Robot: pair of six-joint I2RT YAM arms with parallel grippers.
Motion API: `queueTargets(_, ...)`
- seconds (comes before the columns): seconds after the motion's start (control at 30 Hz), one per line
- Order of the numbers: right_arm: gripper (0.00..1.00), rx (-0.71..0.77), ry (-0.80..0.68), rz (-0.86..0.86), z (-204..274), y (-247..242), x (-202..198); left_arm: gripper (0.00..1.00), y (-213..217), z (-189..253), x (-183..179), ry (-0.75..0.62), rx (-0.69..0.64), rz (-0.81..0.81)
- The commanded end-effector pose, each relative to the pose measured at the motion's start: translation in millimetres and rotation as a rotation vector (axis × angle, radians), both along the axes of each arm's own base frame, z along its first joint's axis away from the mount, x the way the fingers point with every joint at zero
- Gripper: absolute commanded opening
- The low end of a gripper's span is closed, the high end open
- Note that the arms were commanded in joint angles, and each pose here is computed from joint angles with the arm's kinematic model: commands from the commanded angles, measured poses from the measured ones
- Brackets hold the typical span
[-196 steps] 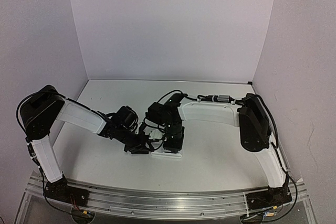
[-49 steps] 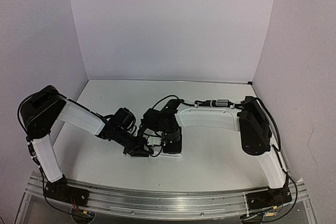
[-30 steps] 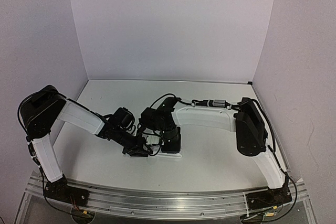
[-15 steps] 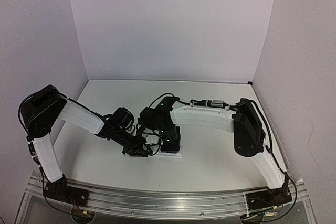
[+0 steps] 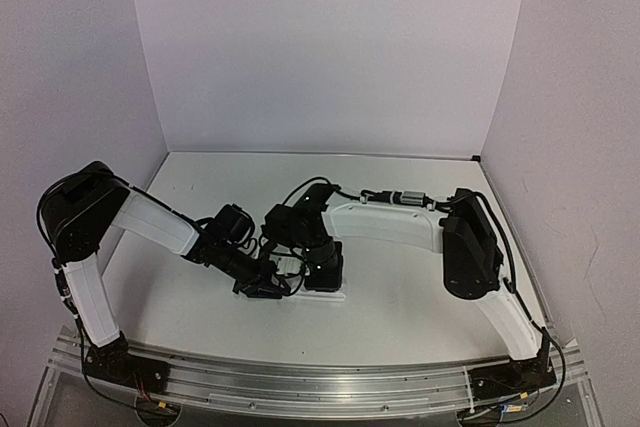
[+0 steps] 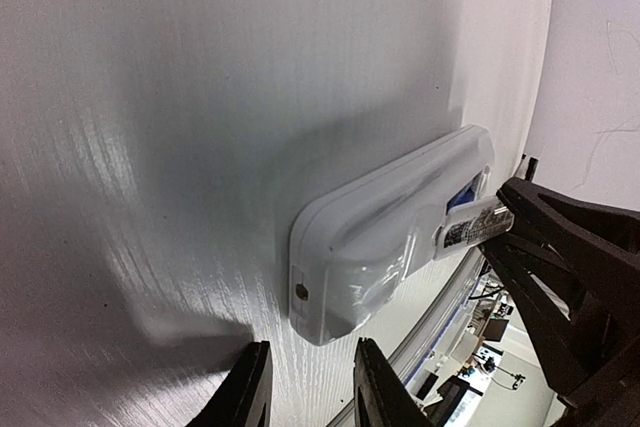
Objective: Load the batteries into the remote control
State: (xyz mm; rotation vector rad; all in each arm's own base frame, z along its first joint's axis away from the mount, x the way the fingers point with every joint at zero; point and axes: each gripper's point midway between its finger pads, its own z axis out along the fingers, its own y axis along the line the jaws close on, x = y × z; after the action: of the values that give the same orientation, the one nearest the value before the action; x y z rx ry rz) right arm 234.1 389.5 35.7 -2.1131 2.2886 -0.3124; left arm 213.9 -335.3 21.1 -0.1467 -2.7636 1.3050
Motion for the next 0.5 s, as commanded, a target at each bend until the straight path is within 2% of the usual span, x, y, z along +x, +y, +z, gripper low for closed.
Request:
queueTargets(0.0, 0.00, 0.247, 0.004, 0.121, -57.3, 96.8, -28.4, 0.31, -34.6, 6.5, -9.7, -0.088, -0.085, -0.099)
queueTargets(0.47, 0.00, 0.269, 0.018, 0.091, -59.1, 98.3, -22.3, 0.30, -38.2, 3.9, -9.5, -0.074, -0.091, -0.111)
